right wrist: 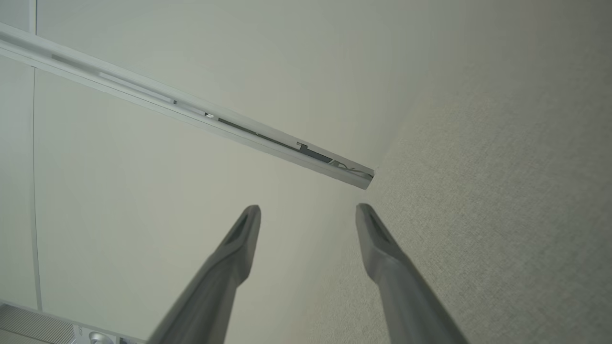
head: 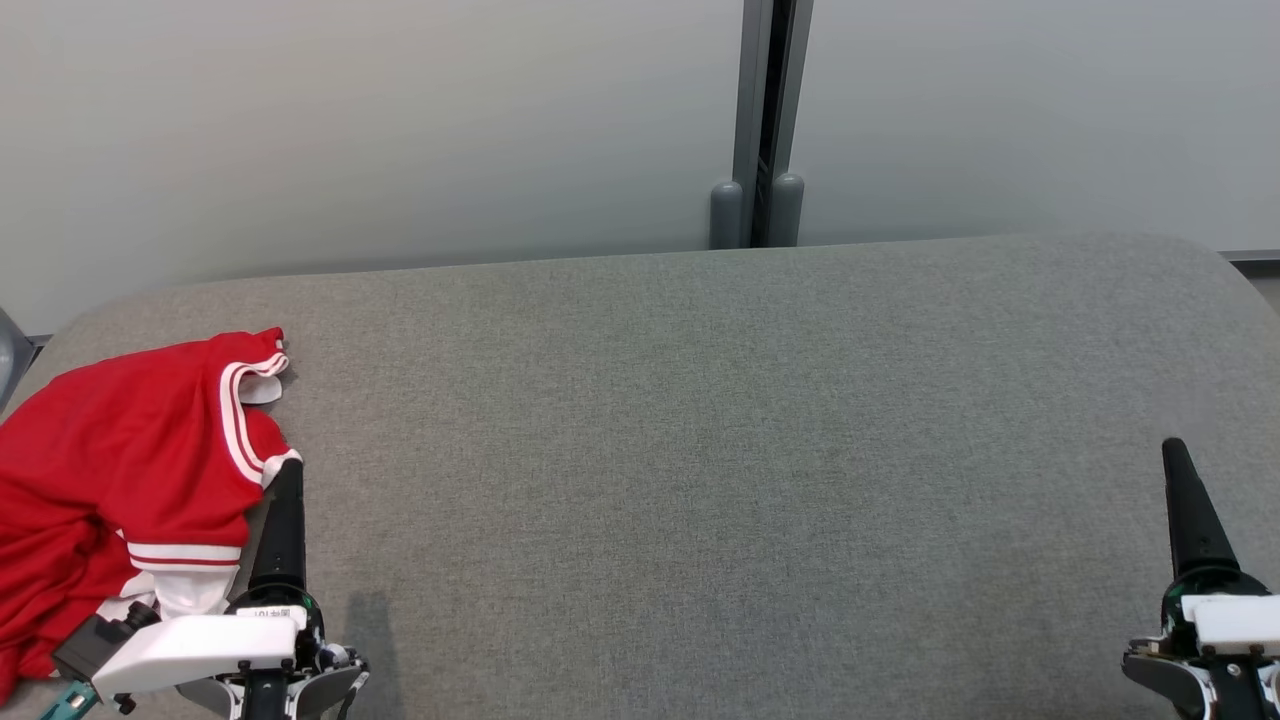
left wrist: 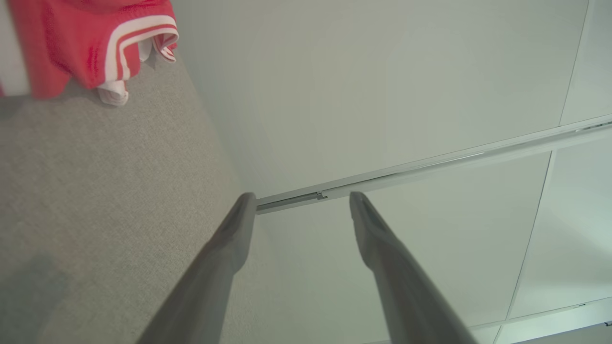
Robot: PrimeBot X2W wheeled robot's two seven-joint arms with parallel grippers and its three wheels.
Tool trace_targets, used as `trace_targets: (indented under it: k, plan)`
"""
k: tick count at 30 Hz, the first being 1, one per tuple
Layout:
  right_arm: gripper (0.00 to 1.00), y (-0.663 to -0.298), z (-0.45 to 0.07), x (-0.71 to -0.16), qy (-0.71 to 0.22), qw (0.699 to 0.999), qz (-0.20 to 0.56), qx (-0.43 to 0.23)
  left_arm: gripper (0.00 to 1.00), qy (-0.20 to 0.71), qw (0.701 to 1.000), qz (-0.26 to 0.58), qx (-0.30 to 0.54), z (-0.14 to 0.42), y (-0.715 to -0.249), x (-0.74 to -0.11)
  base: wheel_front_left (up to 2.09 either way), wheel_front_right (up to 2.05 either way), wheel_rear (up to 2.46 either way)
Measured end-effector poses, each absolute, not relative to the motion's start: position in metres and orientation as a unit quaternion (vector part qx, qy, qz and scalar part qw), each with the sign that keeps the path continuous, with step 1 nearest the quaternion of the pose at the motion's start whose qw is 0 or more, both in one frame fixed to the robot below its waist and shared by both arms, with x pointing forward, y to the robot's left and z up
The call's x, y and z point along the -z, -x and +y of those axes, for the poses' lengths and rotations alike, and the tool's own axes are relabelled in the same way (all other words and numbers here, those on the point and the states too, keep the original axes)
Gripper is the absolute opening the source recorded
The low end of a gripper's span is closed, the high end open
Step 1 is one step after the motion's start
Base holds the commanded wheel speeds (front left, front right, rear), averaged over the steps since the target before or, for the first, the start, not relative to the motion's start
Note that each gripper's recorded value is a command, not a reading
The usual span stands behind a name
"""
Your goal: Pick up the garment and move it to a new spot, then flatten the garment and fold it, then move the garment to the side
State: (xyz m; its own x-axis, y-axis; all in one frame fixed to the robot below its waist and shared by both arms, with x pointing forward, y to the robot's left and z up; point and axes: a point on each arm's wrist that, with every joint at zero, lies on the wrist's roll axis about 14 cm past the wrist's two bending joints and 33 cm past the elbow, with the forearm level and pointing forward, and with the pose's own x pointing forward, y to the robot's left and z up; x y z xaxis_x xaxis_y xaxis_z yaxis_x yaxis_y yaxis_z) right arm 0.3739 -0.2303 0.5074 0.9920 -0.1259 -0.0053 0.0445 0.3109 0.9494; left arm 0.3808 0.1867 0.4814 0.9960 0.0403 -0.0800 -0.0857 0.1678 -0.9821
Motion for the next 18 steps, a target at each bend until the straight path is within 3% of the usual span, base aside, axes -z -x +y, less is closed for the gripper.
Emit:
trace_targets:
  k: [9, 18]
  plan:
    - [1.00, -0.391, -0.214, -0.556, -0.446, 0.892, -0.071, -0.009, 1.00, 0.597, 0.801, -0.023, -0.037, 0.199, -0.384, -0.505, 0.00, 0.00, 0.00]
    - [1.00, -0.402, -0.191, -0.601, -0.305, 0.943, -0.119, -0.066, 1.00, 0.522, 0.851, -0.064, -0.019, 0.200, -0.386, -0.539, 0.00, 0.00, 0.00]
